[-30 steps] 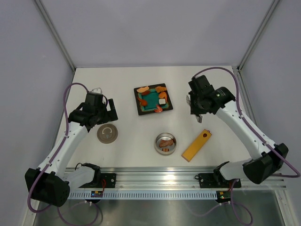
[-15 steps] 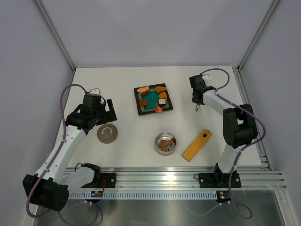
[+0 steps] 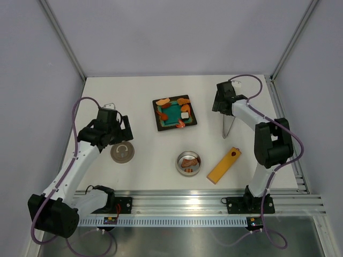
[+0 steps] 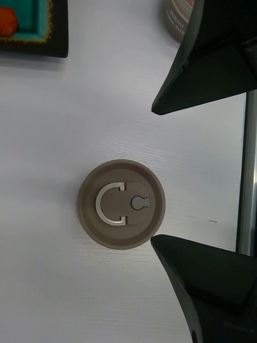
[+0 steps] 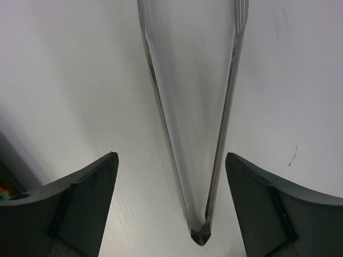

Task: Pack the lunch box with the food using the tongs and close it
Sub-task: Place the clamp at the center of the board, then pick up the box lid from the center of the board.

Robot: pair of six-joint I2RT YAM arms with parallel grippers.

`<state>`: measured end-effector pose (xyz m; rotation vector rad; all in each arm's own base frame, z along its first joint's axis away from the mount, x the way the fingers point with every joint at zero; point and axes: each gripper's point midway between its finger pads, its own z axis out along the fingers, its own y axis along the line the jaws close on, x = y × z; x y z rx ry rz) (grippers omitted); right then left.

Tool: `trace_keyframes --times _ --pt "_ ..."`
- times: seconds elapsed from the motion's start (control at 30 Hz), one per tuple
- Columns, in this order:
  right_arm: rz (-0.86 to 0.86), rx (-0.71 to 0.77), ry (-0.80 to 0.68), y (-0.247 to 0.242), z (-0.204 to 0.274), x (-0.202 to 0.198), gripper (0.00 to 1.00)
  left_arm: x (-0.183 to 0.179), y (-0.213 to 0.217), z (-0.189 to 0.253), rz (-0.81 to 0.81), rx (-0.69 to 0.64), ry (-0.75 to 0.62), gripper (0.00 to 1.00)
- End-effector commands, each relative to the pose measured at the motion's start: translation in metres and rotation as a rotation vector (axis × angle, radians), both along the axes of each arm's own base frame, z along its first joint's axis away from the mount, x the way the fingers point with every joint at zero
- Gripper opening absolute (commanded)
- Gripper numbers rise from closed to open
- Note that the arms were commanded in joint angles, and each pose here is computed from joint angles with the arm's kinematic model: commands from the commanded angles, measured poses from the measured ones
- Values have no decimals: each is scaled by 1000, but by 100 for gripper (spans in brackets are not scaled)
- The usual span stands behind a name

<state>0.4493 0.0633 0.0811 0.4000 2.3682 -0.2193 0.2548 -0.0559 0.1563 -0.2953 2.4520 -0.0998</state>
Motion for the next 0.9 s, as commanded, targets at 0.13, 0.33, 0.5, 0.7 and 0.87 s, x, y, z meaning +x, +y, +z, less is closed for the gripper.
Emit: trace_keyframes --times 0.13,0.33,0.5,0.7,0.87 --pt "55 141 -139 15 78 -19 89 2 14 -37 67 91 94 83" --pt "97 208 -141 24 92 -36 89 11 19 -63 106 152 216 70" --pt "119 229 -166 26 109 -44 89 13 24 -80 122 159 291 78" --pt "131 237 -194 26 123 -51 90 13 15 -102 66 44 361 79" --pt "137 253 -187 28 121 -55 90 12 11 -115 42 18 418 79"
